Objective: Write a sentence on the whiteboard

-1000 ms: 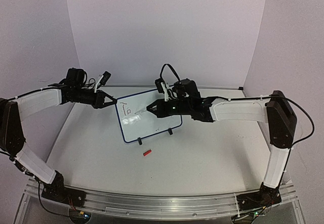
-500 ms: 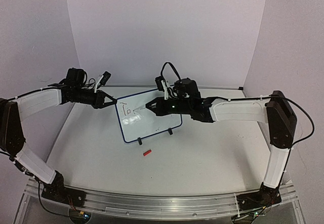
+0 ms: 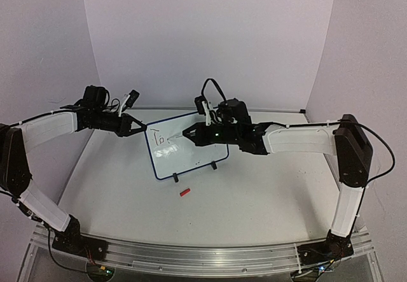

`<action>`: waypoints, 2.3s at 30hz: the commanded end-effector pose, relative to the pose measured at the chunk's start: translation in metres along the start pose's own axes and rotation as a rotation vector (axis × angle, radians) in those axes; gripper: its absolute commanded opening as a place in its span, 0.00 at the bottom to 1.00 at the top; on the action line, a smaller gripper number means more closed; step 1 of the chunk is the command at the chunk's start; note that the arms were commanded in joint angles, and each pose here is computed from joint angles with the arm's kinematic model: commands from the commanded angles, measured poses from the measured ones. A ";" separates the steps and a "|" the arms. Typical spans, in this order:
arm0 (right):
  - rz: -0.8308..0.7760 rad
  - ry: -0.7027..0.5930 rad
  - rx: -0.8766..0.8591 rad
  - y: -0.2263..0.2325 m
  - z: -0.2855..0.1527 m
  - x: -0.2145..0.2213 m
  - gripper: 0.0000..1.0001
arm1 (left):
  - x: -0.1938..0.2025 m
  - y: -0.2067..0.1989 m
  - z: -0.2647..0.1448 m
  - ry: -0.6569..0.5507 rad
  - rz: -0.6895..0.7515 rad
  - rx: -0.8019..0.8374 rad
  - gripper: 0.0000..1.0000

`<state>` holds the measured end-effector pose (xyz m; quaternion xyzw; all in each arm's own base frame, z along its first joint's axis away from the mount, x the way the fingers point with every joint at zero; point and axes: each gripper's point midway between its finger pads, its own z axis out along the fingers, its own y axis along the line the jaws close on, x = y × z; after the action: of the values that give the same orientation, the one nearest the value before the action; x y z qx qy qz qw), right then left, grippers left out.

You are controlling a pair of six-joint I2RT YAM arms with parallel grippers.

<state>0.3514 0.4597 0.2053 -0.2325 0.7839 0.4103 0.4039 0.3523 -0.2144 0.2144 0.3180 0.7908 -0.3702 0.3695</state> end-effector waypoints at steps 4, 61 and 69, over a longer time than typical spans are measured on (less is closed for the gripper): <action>-0.038 -0.031 -0.055 0.017 0.001 -0.015 0.00 | -0.015 -0.012 -0.008 -0.033 0.052 0.013 0.00; -0.068 -0.248 0.056 0.019 -0.021 -0.075 0.00 | -0.016 -0.015 -0.007 -0.030 0.063 0.015 0.00; -0.044 -0.184 0.059 0.010 -0.019 -0.048 0.00 | -0.016 -0.015 -0.007 -0.031 0.063 0.016 0.00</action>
<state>0.3660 0.4592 0.2374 -0.2094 0.7615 0.3861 0.4767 0.3512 -0.2166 0.2139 0.3231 0.7897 -0.3675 0.3700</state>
